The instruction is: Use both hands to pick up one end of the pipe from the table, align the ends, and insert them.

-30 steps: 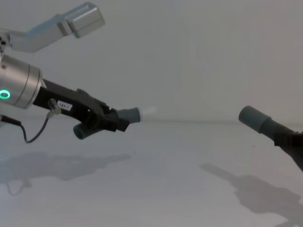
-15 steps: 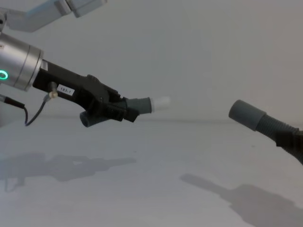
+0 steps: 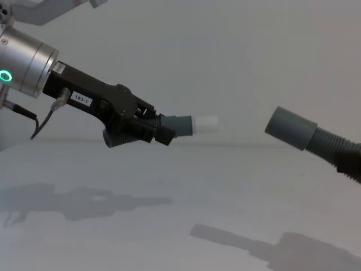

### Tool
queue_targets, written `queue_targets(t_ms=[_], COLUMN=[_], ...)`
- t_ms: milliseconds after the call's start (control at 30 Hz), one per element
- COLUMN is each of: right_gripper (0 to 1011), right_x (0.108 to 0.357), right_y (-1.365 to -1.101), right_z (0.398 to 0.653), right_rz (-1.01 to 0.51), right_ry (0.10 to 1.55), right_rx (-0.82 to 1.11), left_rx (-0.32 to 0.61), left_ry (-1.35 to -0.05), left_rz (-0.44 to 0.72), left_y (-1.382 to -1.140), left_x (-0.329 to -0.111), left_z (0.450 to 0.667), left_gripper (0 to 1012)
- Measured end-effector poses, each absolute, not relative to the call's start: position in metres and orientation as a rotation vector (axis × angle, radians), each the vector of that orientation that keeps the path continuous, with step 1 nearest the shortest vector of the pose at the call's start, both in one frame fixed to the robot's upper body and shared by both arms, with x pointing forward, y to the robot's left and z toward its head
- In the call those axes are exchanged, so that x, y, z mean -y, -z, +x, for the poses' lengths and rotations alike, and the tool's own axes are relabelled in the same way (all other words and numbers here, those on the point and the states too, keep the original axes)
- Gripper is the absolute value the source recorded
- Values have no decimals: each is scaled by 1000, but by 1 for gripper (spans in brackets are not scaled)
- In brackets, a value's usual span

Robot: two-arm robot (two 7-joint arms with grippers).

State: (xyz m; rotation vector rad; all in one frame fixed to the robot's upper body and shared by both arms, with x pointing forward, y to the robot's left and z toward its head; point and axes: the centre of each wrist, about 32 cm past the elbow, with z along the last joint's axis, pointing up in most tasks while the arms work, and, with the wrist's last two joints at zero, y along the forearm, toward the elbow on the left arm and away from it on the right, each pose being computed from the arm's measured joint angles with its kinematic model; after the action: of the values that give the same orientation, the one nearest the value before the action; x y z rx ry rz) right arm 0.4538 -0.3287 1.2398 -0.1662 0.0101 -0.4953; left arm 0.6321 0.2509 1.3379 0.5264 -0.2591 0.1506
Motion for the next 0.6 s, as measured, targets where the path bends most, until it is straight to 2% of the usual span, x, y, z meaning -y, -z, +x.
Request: queue_targets(t_ms=[267,600], right_gripper=[185,185], right_x=[333,331], right_y=[-1243,-1244], right_z=[454,453], right_rz=[-153,-147], right_ry=[439,436], right_rx=[28,49], left_rx=[266,274], left_ry=[-56,14], left_rz=[525,528], left_y=[-1345,-1352], left_x=[-246,-240], left_z=[641,644], left_gripper=[340,339])
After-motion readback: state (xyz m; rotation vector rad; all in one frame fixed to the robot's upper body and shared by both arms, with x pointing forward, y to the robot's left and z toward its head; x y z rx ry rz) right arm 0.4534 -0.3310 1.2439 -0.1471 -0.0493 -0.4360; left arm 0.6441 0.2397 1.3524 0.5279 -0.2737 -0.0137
